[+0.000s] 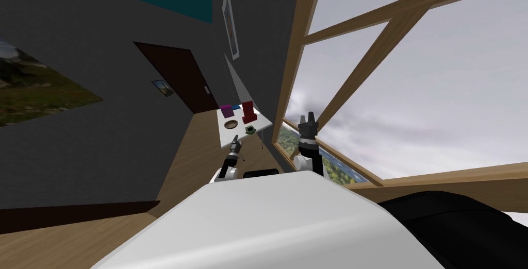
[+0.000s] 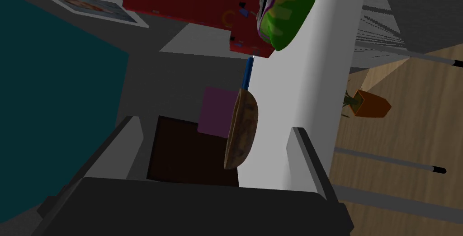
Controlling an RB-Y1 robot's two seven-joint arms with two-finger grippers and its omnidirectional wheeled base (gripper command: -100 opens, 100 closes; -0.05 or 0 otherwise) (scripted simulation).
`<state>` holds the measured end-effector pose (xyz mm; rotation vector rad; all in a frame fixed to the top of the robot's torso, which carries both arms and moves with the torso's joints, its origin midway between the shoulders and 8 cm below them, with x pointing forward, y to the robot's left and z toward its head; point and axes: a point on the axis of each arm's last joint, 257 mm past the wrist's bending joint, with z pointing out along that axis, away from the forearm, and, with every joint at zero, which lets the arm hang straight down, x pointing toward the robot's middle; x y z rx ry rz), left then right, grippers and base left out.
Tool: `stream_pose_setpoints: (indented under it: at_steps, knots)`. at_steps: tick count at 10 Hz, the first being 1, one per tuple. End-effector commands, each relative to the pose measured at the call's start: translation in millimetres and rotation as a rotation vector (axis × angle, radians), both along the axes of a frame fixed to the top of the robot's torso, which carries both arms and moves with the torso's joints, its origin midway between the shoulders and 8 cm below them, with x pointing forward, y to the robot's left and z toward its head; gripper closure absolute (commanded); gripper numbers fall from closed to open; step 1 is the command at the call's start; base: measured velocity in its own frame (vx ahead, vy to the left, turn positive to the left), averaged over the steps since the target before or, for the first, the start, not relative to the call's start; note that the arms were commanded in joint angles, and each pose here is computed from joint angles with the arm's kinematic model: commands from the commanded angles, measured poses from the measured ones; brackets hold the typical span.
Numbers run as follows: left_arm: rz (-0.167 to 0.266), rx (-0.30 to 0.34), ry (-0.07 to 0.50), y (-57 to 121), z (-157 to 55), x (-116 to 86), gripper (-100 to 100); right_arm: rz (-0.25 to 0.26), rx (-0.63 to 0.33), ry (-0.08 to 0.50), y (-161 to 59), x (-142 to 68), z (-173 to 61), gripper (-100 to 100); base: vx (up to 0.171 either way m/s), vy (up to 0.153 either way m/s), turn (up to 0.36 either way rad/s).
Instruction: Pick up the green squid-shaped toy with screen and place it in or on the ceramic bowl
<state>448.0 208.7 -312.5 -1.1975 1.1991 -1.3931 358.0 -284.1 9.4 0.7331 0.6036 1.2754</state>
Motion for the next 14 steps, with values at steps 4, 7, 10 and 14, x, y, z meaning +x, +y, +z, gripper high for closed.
stream_pose_setpoints:
  at_steps: [4, 7, 10, 14]
  knots:
    - [-0.056, 0.013, 0.065, -51.7, -28.8, -2.0, -100, 0.000, 0.000, 0.000, 0.0, 0.0, 0.0, 0, 0.149, 0.011, -0.144]
    - [-0.058, -0.006, 0.062, -64.1, -26.9, -0.3, -100, 0.000, 0.000, 0.000, 0.0, 0.0, 0.0, 0, 0.054, 0.008, -0.041]
    - [-0.059, -0.007, 0.062, -65.3, -26.6, 0.1, 100, 0.000, 0.000, 0.000, 0.0, 0.0, 0.1, 0, 0.002, 0.000, 0.001]
    - [-0.059, -0.006, 0.063, -65.1, -27.1, -0.1, 100, 0.000, 0.000, 0.000, 0.0, 0.0, 0.1, 0, 0.000, 0.000, 0.000]
